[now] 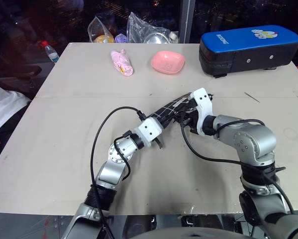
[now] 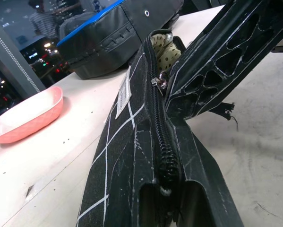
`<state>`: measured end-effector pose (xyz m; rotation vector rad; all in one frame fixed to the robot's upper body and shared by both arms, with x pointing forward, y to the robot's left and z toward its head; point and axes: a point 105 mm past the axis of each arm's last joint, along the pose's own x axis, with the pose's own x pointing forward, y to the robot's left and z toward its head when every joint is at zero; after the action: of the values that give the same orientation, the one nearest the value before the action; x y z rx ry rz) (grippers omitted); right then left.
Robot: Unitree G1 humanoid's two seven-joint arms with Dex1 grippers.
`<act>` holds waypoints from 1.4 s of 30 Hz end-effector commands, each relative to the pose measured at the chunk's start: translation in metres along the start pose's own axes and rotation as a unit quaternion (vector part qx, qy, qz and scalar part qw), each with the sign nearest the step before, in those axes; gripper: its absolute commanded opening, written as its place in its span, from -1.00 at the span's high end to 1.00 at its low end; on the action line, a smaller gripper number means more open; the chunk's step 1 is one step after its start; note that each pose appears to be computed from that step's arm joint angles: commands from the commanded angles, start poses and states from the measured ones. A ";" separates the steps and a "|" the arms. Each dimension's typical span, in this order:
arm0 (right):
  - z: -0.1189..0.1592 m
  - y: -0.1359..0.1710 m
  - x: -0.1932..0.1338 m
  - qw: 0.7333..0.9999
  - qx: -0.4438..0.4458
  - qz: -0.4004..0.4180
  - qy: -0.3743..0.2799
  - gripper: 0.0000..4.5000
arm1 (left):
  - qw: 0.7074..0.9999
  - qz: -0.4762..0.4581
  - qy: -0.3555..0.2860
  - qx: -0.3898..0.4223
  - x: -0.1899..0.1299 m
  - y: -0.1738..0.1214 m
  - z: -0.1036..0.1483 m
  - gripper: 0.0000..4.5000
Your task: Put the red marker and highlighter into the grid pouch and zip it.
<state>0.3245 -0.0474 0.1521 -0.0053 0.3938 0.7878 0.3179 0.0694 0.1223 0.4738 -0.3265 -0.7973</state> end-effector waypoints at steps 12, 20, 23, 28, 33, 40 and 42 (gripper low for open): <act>0.006 -0.068 -0.029 0.988 0.009 -0.150 -0.019 0.97 | 1.000 0.022 -0.002 0.020 -0.004 0.012 0.002 1.00; 0.015 -0.127 -0.056 0.957 0.033 -0.284 -0.053 0.97 | 0.999 0.028 -0.001 0.023 -0.005 0.015 0.000 1.00; 0.017 -0.126 -0.054 0.960 0.029 -0.272 -0.060 0.97 | 0.999 0.030 -0.002 0.024 -0.006 0.016 0.000 1.00; 0.018 -0.118 -0.053 0.969 -0.022 -0.233 -0.074 0.86 | 0.999 0.034 -0.003 0.025 -0.010 0.017 0.001 1.00; 0.011 -0.115 -0.062 0.975 -0.062 -0.198 -0.075 -0.07 | 0.999 0.042 0.001 0.025 -0.019 0.022 0.000 1.00; -0.019 -0.111 -0.091 0.982 -0.140 -0.097 -0.082 -1.00 | 0.999 0.029 0.011 0.010 -0.040 0.019 0.000 0.51; -0.030 -0.114 -0.099 0.982 -0.154 -0.081 -0.078 -1.00 | 1.000 0.020 0.020 0.006 -0.050 0.016 -0.001 0.21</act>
<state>0.3345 -0.1933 0.1304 -0.2302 0.1927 0.6339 0.3018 0.1127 0.1133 0.4979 -0.2695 -0.7416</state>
